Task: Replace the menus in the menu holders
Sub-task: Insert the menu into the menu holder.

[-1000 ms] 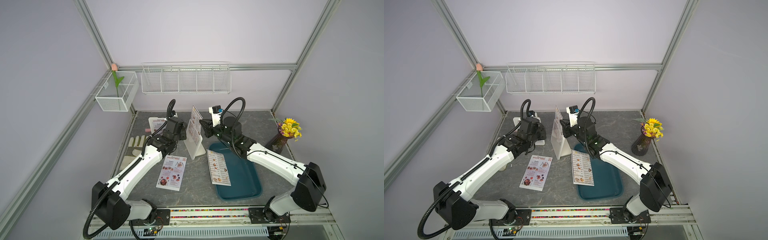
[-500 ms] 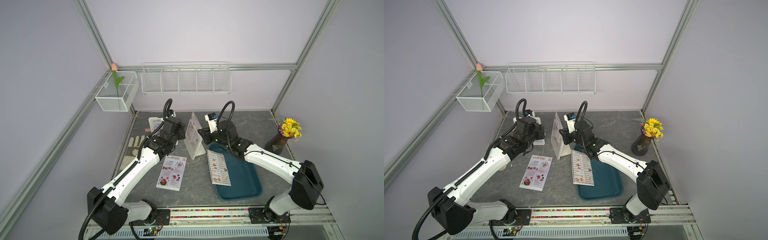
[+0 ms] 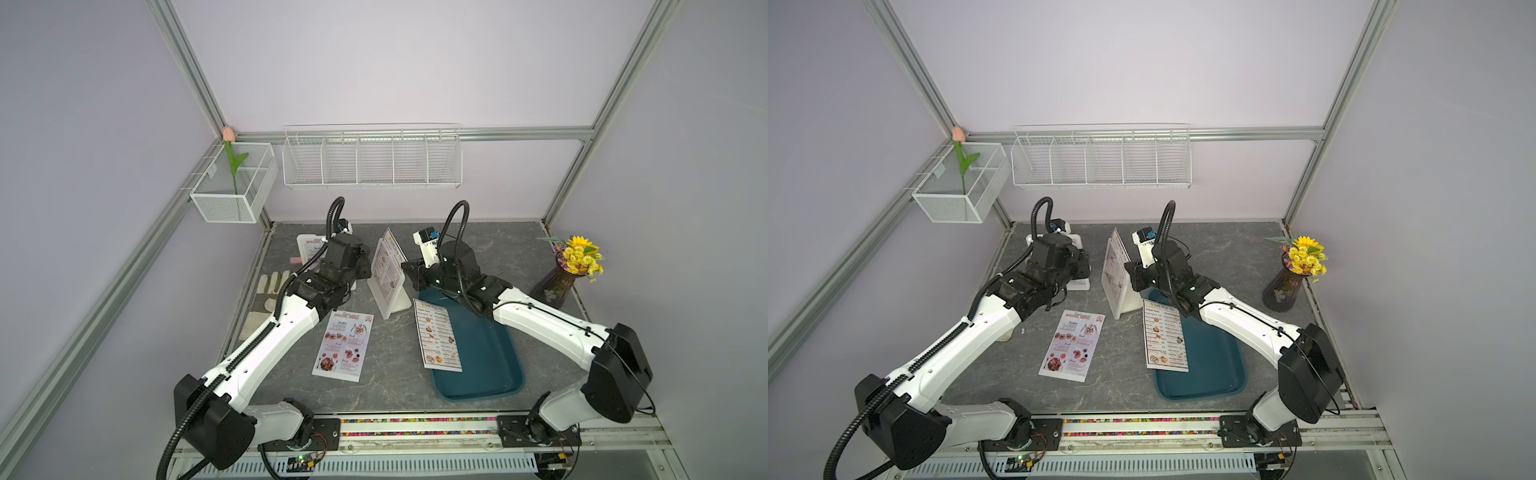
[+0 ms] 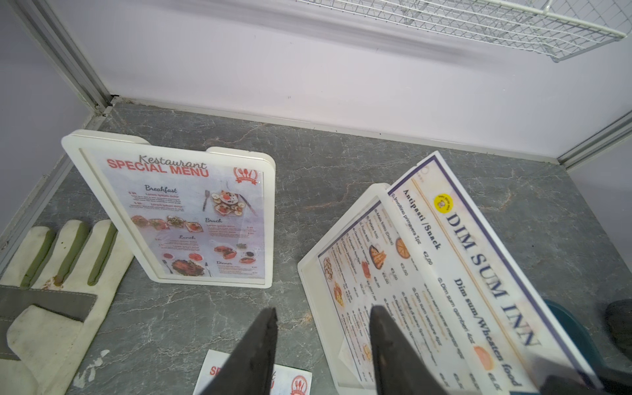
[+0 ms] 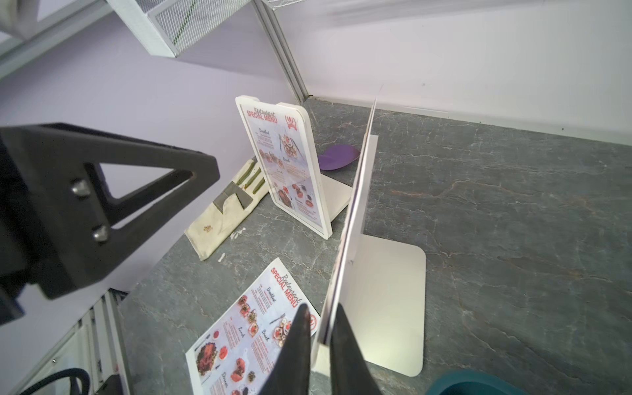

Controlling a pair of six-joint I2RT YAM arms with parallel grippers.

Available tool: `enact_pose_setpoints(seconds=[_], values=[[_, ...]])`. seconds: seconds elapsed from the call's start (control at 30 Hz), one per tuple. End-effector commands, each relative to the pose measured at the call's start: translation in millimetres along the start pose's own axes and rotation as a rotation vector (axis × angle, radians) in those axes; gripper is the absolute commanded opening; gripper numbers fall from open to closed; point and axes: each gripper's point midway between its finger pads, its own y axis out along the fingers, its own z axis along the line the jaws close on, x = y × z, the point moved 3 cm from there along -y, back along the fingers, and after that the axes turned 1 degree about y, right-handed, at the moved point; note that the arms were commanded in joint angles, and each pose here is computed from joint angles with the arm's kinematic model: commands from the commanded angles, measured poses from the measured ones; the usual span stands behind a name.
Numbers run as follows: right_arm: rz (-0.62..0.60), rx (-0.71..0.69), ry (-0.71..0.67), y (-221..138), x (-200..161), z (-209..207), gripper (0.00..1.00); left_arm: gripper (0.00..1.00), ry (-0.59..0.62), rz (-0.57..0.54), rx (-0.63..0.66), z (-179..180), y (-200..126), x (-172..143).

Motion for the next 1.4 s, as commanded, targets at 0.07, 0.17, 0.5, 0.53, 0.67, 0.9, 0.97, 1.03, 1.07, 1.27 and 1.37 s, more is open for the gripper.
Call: enact_pose_setpoints(seconds=[0.07,0.17,0.5,0.53,0.67,0.9,0.97,1.03,1.07,1.27,1.37], values=[[0.000,0.030,-0.005,0,7,6,0.12,0.47,0.002,-0.022,-0.008,-5,-5,12],[0.009,0.038,-0.006,1,6,7,0.11,0.47,0.004,-0.018,-0.007,-5,-4,10],[0.101,0.026,-0.004,17,-16,2,0.13,0.47,0.003,-0.017,-0.008,-6,-2,9],[0.105,0.028,-0.008,17,-15,3,0.15,0.47,0.003,-0.016,-0.009,-6,-2,9],[0.075,0.014,-0.016,10,-5,1,0.19,0.47,0.005,-0.010,-0.008,-7,1,7],[0.051,0.012,-0.018,16,6,-2,0.21,0.47,0.009,0.001,-0.011,-11,6,4],[0.041,0.012,-0.015,19,9,-2,0.21,0.47,0.009,-0.004,-0.010,-11,6,6],[0.039,0.015,-0.014,21,10,-3,0.18,0.47,0.014,-0.005,-0.005,-10,6,6],[0.041,0.016,-0.013,23,10,-3,0.17,0.47,0.016,-0.005,-0.002,-10,6,6],[0.083,0.026,-0.003,32,4,-4,0.12,0.47,0.024,-0.002,0.009,-8,7,4],[0.088,0.031,0.004,32,3,-3,0.11,0.47,0.026,-0.001,0.011,-8,8,3]])
